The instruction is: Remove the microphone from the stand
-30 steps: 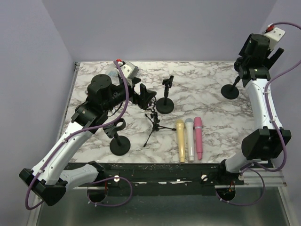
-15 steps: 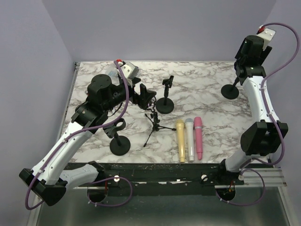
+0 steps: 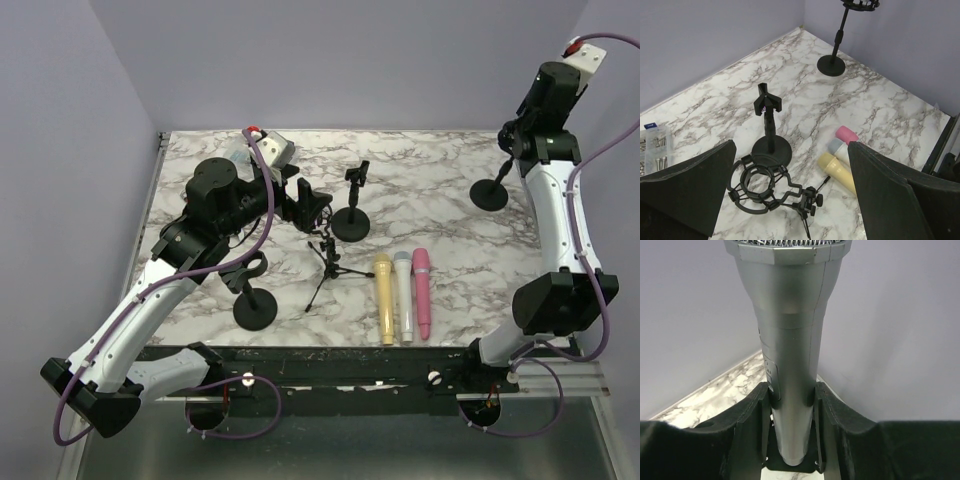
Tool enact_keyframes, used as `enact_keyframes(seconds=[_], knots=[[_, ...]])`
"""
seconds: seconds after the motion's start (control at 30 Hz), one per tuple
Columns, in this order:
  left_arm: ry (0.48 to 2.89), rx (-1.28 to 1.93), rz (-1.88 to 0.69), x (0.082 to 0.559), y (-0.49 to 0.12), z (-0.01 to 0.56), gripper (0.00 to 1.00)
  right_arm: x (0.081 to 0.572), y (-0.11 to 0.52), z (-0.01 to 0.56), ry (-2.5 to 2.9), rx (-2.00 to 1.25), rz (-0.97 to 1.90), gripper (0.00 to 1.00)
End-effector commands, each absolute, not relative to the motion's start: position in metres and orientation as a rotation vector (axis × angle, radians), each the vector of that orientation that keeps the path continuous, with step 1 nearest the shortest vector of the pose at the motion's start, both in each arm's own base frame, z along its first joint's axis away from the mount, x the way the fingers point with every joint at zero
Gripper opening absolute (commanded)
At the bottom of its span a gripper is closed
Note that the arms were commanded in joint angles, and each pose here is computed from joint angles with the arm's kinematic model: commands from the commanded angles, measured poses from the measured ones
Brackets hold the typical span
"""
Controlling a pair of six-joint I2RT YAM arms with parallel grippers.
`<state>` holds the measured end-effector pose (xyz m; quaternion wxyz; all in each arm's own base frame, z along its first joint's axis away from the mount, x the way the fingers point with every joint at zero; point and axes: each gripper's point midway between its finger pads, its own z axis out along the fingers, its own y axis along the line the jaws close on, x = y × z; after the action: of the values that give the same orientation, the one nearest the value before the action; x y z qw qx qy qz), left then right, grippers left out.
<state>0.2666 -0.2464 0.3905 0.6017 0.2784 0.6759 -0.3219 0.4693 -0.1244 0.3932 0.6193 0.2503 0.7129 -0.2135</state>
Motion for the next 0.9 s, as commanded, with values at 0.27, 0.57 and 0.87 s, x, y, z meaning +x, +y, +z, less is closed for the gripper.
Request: enact_keyframes(seconds=[0.27,0.57,0.87], knots=[[1.547,0.653,-0.763,0.262,-0.250,0.394,0.99,0.413,-0.053,0.482,1.560,0.356,-0.055,0.16],[1.547,0.657,-0.770,0.261,-0.252,0.394,0.98,0.385,0.061,0.412,1.832,0.061,0.503,0.04],[1.558,0.661,-0.782,0.262,-0.255,0.391,0.98,0.328,0.117,0.276,2.330,0.124,0.430,0.02]])
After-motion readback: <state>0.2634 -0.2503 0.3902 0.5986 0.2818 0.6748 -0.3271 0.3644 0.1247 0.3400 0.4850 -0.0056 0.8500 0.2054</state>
